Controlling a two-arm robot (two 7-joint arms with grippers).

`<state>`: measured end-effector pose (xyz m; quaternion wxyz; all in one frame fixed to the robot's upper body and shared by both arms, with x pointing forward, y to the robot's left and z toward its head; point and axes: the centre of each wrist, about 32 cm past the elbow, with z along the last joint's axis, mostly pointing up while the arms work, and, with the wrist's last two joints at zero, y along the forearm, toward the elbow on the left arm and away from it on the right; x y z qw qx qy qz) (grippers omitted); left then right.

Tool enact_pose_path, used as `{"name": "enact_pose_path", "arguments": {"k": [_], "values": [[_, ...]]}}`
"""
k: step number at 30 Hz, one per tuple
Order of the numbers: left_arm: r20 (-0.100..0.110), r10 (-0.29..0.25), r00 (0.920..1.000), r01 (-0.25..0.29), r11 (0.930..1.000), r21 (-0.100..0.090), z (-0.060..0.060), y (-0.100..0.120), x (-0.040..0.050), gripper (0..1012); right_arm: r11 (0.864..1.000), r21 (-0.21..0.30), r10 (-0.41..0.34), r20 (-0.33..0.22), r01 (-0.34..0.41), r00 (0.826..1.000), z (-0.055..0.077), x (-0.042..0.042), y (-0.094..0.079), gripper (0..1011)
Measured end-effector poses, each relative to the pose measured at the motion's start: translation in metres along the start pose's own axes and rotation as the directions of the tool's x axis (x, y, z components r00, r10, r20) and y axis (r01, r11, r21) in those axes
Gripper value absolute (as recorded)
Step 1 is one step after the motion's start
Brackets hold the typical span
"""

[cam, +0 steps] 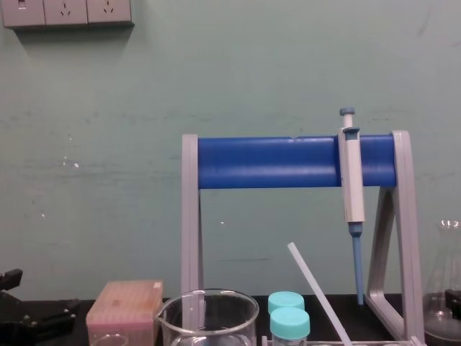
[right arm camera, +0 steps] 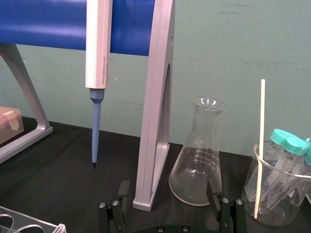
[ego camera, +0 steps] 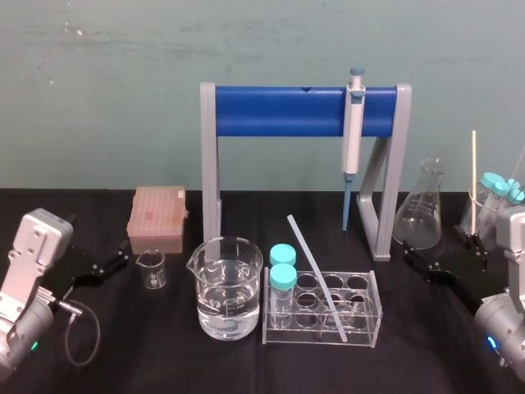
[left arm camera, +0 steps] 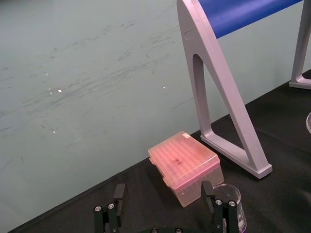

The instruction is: Pick up the stirring rod with one hand, then place it down.

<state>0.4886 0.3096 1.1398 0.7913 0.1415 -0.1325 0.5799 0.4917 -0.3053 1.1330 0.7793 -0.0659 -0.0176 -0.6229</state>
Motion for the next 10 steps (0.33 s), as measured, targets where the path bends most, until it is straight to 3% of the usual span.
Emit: {"name": "enact_pose_path", "arguments": {"k": [10], "values": [[0.0,0.0,1.0,0.0,1.0,0.0,0.0,0.0,0.0,1000,1.0,0.003,0.001,0.001,-0.001,1.0,0.0002,-0.0001,-0.0004,1003]]}}
